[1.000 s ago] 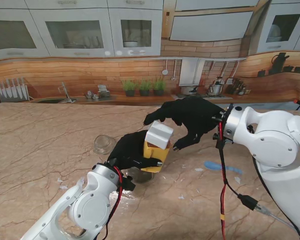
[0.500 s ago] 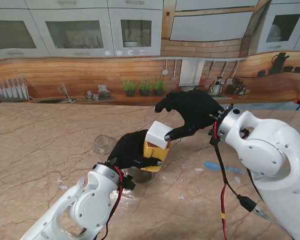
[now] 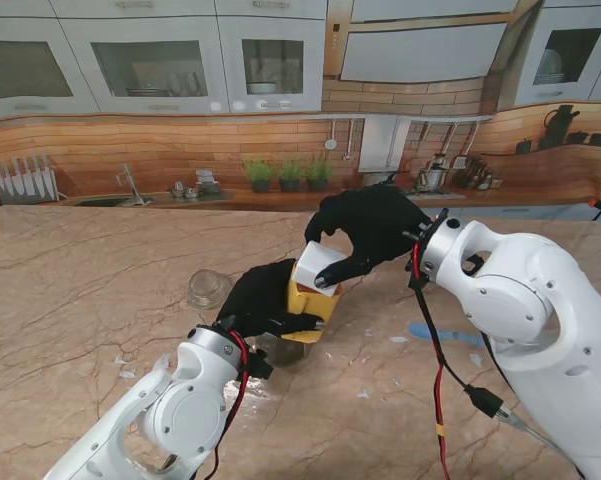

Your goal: Portion coffee beans from the glass jar into the coffee jar

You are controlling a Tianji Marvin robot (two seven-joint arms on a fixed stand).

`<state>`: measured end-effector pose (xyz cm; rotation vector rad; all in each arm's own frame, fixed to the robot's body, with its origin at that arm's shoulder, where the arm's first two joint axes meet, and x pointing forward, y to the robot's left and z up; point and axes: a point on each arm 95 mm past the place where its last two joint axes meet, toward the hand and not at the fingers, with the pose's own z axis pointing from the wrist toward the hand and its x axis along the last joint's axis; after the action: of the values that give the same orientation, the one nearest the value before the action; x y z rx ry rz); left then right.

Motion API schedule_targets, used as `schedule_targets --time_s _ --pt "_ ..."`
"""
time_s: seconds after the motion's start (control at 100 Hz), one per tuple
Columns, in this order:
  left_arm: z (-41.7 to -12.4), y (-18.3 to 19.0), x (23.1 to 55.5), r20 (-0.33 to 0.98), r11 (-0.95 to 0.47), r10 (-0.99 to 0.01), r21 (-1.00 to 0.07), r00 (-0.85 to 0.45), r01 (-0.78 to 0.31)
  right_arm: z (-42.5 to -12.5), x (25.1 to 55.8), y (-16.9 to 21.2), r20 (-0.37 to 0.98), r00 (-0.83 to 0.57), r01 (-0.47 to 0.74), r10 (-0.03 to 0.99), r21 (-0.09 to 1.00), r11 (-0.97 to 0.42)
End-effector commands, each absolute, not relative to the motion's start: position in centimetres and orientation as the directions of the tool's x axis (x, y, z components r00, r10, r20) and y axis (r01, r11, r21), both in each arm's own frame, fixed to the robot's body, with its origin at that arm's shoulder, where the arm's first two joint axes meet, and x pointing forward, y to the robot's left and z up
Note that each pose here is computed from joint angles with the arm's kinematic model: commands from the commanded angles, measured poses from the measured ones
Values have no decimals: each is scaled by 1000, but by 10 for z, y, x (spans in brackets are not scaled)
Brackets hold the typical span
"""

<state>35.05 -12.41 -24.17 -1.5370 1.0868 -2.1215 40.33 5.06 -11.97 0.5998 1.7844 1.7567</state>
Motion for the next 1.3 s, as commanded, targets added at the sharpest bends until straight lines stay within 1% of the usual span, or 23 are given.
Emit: schedule_targets --time_s 0.0,0.11,0.23,0.33,0.7,1.03,1.29 --pt "-236 -126 349 686 -681 -615 -711 -388 -177 -122 404 51 -72 -744 -57 664 997 43" --pt "-237 -126 349 688 -682 -614 -709 -386 -178 -120 403 49 -88 -757 -57 647 996 69" --pt "-237 -126 349 690 -684 -613 -707 -384 -178 -116 400 49 -71 -767 -26 638 996 80" --pt "-237 -126 349 692 -686 -612 -706 -383 -178 -113 400 48 -100 -780 -45 617 993 105" --pt "-237 -125 349 695 -689 -610 -703 -380 -178 -109 399 47 -102 -813 -19 574 989 149" --pt "-240 -125 348 696 -685 -615 -705 -371 -187 -101 391 46 -52 -827 16 560 993 114" --pt "-241 -126 348 697 -684 -618 -705 -365 -187 -96 384 42 -10 -812 35 583 997 67"
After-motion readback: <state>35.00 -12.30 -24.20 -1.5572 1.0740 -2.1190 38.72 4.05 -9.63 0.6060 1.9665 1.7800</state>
